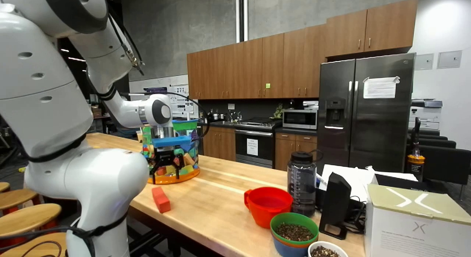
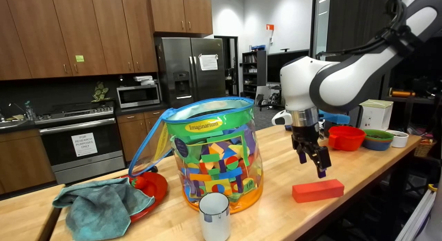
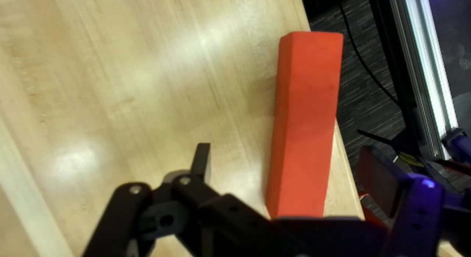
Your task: Remove one orange block from the toy bag
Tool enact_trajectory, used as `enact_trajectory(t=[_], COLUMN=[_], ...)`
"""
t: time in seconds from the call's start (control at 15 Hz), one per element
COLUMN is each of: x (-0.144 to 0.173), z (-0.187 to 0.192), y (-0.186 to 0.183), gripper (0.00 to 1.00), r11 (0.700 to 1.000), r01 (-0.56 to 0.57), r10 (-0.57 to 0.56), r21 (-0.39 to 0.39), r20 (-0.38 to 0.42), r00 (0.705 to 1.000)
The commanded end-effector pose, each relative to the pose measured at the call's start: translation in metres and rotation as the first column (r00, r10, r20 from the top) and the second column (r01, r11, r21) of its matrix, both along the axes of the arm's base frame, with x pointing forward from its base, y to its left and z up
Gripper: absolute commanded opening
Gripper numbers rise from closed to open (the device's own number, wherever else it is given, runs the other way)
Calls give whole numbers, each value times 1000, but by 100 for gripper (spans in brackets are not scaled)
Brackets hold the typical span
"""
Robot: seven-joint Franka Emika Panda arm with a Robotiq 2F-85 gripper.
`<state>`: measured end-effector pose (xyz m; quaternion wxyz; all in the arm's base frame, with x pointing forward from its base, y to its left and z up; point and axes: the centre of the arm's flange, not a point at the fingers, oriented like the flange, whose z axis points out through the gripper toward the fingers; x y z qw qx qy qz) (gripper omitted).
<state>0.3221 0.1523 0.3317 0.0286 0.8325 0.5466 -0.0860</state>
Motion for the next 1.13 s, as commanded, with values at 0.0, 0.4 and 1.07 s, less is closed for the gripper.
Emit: enact_trajectory(t=[0.0, 0.4, 1.07], x=[30, 68, 63], z=[68, 156, 154], y=[-33, -63, -60], gripper=[100, 100, 100], r11=[996, 986, 986], r01=[9, 75, 84], r10=[-11, -82, -92], r21=[88, 152, 143], r20=[28, 43, 48], r00=[1000, 996, 995])
